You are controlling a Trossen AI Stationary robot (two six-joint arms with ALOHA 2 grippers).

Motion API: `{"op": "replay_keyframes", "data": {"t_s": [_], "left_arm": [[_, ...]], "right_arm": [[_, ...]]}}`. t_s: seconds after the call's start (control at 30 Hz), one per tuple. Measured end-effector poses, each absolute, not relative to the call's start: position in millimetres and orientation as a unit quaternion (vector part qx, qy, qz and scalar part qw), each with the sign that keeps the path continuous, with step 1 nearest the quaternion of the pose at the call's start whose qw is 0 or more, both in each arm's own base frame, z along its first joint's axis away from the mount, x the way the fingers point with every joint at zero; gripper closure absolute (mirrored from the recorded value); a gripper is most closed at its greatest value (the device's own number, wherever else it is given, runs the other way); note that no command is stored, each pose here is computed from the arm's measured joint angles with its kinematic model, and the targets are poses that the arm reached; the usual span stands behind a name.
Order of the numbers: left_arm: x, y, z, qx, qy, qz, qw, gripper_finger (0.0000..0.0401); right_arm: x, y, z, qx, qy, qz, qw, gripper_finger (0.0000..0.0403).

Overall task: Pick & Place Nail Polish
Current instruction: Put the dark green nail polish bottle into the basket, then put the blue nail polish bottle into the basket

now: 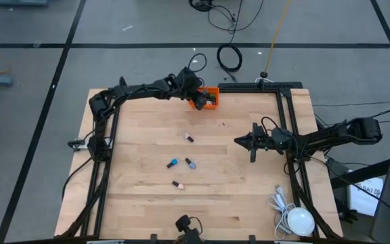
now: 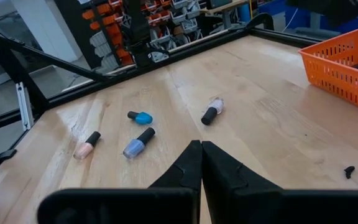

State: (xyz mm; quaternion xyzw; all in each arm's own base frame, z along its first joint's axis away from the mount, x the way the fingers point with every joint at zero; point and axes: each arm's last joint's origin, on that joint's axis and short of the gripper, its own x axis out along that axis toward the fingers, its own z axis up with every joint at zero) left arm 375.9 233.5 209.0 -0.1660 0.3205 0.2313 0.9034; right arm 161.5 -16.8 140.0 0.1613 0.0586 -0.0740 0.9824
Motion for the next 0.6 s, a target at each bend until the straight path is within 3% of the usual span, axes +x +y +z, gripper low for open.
{"op": "replay_keyframes", "data": {"t_s": [0.27, 0.6], "left_arm": [[374.8, 233.2, 207.9, -0.177, 0.325, 0.247, 0.895, 0.0332], [369.7, 241.2, 207.9, -0.172, 0.326, 0.255, 0.894, 0.0201]], "right_arm": [[161.5, -16.8, 140.0, 0.165, 0.058, -0.074, 0.982, 0.0403], [161.5, -16.8, 140.0, 0.165, 0.058, -0.074, 0.982, 0.0403]]}}
